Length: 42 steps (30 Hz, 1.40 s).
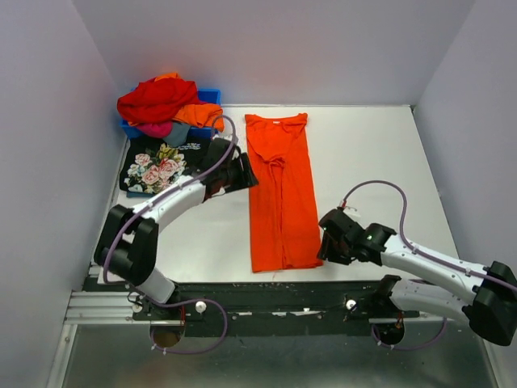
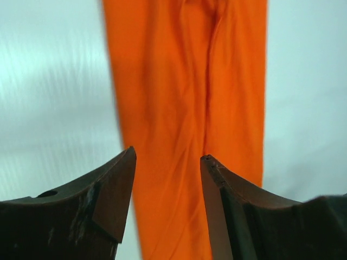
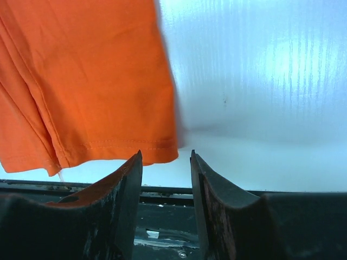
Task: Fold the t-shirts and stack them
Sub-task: Rotate the tshirt 85 degrees, then grab the bottom of the folded rectangular tshirt with both arms
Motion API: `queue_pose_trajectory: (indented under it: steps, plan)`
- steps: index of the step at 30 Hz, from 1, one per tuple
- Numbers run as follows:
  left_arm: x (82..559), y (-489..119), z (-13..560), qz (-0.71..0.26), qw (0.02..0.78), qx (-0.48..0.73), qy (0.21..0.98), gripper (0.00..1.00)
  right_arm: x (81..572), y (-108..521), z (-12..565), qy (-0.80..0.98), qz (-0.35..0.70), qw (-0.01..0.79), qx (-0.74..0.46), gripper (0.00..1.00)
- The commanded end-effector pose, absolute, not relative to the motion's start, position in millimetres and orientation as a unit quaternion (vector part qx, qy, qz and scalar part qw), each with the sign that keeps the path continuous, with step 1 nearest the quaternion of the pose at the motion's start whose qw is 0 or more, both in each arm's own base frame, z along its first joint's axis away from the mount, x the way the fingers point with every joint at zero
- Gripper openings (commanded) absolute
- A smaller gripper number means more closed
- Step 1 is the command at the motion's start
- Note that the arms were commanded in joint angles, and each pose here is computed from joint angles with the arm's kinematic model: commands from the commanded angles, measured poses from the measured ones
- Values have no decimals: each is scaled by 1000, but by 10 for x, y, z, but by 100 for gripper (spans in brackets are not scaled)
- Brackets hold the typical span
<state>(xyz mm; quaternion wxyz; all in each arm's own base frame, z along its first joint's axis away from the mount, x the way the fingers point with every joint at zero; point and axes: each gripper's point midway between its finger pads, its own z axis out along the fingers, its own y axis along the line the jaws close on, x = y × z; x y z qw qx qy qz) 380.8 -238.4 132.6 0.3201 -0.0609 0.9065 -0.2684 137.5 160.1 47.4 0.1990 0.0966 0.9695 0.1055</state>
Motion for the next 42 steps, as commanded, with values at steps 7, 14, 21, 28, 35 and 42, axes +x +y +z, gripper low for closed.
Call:
queue_pose_trajectory:
  steps: [7, 14, 21, 28, 35, 42]
  plan:
    - [2366, -1919, 808, -250, 268, -93, 926, 64, 1434, 1760, 313, 973, 139, 172, 70, 43]
    - [1795, -2082, 570, -284, 210, -90, 931, 62, 1290, 1664, 93, 980, 118, 138, 81, 29]
    - [1449, -2321, 411, -296, 165, -78, 938, 61, 1187, 1579, 44, 982, 112, 127, 88, 26]
    - [1310, -2444, 312, -306, 144, -83, 938, 52, 1228, 1622, 193, 978, 130, 143, 73, 43]
    - [1172, -2482, 150, -302, 120, -88, 942, 35, 1296, 1486, 335, 975, 108, 176, 82, 43]
    - [1187, -2408, 148, -283, 133, -89, 946, 5, 1280, 1437, 307, 976, 98, 176, 88, 44]
